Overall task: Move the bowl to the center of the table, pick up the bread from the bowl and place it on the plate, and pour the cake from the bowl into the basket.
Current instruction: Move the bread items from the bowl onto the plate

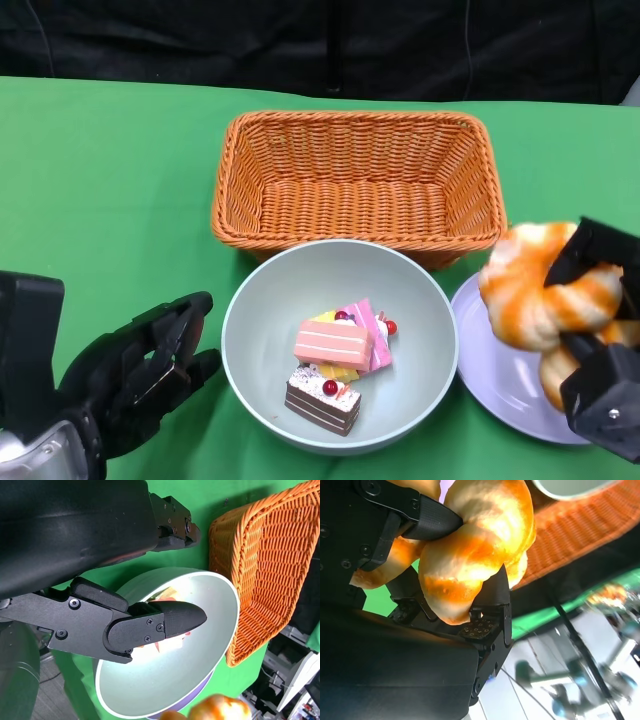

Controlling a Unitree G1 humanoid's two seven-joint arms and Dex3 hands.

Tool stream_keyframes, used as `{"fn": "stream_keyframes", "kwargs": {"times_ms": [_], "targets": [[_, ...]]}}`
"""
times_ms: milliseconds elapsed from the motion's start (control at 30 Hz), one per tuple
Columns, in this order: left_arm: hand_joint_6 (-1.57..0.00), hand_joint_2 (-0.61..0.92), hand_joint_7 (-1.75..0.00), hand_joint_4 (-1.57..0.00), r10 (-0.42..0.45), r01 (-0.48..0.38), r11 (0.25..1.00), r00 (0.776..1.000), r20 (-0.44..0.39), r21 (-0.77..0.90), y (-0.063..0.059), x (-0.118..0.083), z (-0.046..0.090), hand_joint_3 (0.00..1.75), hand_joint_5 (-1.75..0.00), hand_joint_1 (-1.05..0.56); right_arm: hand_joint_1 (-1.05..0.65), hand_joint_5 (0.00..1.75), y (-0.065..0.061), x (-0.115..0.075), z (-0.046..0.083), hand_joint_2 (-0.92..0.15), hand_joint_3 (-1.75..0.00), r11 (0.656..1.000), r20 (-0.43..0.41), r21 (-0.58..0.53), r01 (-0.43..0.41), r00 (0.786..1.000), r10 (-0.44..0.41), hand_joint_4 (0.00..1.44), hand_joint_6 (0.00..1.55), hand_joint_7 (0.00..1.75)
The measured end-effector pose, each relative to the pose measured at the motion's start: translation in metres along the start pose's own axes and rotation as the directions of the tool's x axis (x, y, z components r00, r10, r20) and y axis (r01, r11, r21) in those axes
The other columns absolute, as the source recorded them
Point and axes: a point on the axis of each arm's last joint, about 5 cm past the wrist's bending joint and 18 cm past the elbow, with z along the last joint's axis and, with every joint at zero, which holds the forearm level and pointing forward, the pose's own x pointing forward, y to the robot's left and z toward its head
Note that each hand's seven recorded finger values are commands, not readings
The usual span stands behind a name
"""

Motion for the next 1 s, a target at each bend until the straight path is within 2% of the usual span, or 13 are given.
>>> {"fn": "stream_keyframes", "kwargs": {"times_ms": [67, 133, 167, 200, 233, 300, 400, 467, 600, 700, 800, 900, 1000], "targets": [[-0.15, 0.92, 0.0, 0.0, -0.001, 0.001, 1.0, 1.0, 0.002, 0.0, 0.0, -0.001, 0.0, 0.6, -0.32, -0.72, -0.11, 1.7, 0.004, -0.001, -0.005, -0.28, -1.44, 0.999, -0.017, -0.007, -0.035, 0.999, 0.035, 0.91, 0.91, 1.16], [-0.16, 0.92, -0.01, 0.0, -0.002, 0.002, 1.0, 1.0, 0.009, 0.003, -0.001, -0.002, 0.001, 0.58, -0.32, -0.72, -0.19, 1.57, 0.006, 0.0, -0.007, -0.41, -1.11, 0.998, -0.029, -0.011, -0.059, 0.998, 0.059, 0.8, 0.91, 0.73], [-0.16, 0.92, -0.01, 0.0, -0.004, 0.004, 1.0, 1.0, 0.014, 0.006, -0.001, -0.002, 0.002, 0.57, -0.32, -0.72, -0.22, 1.41, 0.006, 0.001, -0.006, -0.47, -0.97, 0.997, -0.032, -0.014, -0.073, 0.997, 0.072, 0.76, 0.92, 0.56], [-0.16, 0.92, -0.01, 0.0, -0.005, 0.005, 1.0, 1.0, 0.018, 0.009, -0.002, -0.003, 0.002, 0.56, -0.3, -0.72, -0.27, 1.17, 0.007, 0.002, -0.006, -0.55, -0.76, 0.996, -0.036, -0.018, -0.09, 0.995, 0.089, 0.73, 0.88, 0.39], [-0.15, 0.92, 0.0, 0.0, -0.006, 0.005, 1.0, 1.0, 0.022, 0.015, -0.002, -0.003, 0.003, 0.55, -0.28, -0.71, -0.32, 0.9, 0.007, 0.003, -0.006, -0.69, -0.49, 0.994, -0.042, -0.022, -0.109, 0.993, 0.108, 0.71, 0.84, 0.21], [-0.16, 0.92, -0.01, 0.0, 0.0, -0.001, 0.999, 1.0, 0.026, 0.045, -0.004, -0.005, 0.003, 0.5, -0.28, -0.72, -0.45, 0.59, 0.007, 0.004, -0.006, -0.87, -0.2, 0.988, -0.062, -0.035, -0.149, 0.987, 0.147, 0.6, 0.67, 0.05], [-0.18, 0.92, -0.01, -0.01, 0.045, -0.053, 0.985, 0.998, 0.053, 0.164, -0.003, -0.009, 0.001, 0.49, -0.32, -0.69, -0.62, 0.37, 0.007, 0.004, -0.008, -0.92, -0.19, 0.973, -0.101, -0.07, -0.219, 0.972, 0.211, 0.32, 0.37, 0.0], [-0.17, 0.92, -0.01, -0.01, 0.072, -0.099, 0.95, 0.992, 0.102, 0.295, -0.002, -0.013, 0.003, 0.5, -0.34, -0.67, -0.68, 0.31, 0.008, 0.004, -0.007, -0.92, -0.21, 0.964, -0.115, -0.089, -0.249, 0.964, 0.239, 0.21, 0.26, 0.0], [-0.2, 0.92, -0.02, 0.0, 0.076, -0.196, 0.803, 0.97, 0.229, 0.562, -0.002, -0.02, 0.008, 0.49, -0.53, -0.73, -0.75, 0.26, 0.008, 0.004, -0.004, -0.92, -0.28, 0.957, -0.118, -0.13, -0.258, 0.963, 0.244, 0.06, 0.13, 0.0], [-0.21, 0.92, -0.02, 0.0, 0.029, -0.265, 0.646, 0.946, 0.324, 0.716, -0.002, -0.025, 0.013, 0.5, -0.55, -0.76, -0.76, 0.25, 0.009, 0.004, 0.0, -0.92, -0.29, 0.952, -0.116, -0.162, -0.259, 0.963, 0.242, 0.03, 0.11, 0.0], [-0.2, 0.92, -0.01, 0.0, -0.041, -0.314, 0.501, 0.922, 0.384, 0.807, 0.0, -0.032, 0.017, 0.49, -0.46, -0.75, -0.78, 0.27, 0.008, 0.004, 0.002, -0.92, -0.3, 0.948, -0.119, -0.192, -0.252, 0.965, 0.232, 0.02, 0.09, 0.0], [-0.21, 0.92, -0.02, 0.0, -0.138, -0.342, 0.331, 0.905, 0.404, 0.879, 0.003, -0.042, 0.022, 0.47, -0.42, -0.75, -0.82, 0.29, 0.006, 0.004, 0.005, -0.92, -0.32, 0.947, -0.123, -0.212, -0.24, 0.968, 0.217, 0.0, 0.07, 0.0], [-0.25, 0.92, -0.03, 0.0, -0.242, -0.364, 0.219, 0.879, 0.412, 0.905, 0.006, -0.05, 0.029, 0.42, -0.46, -0.78, -0.85, 0.29, 0.005, 0.003, 0.008, -0.92, -0.36, 0.945, -0.131, -0.228, -0.236, 0.969, 0.211, 0.0, 0.06, 0.0]]}}
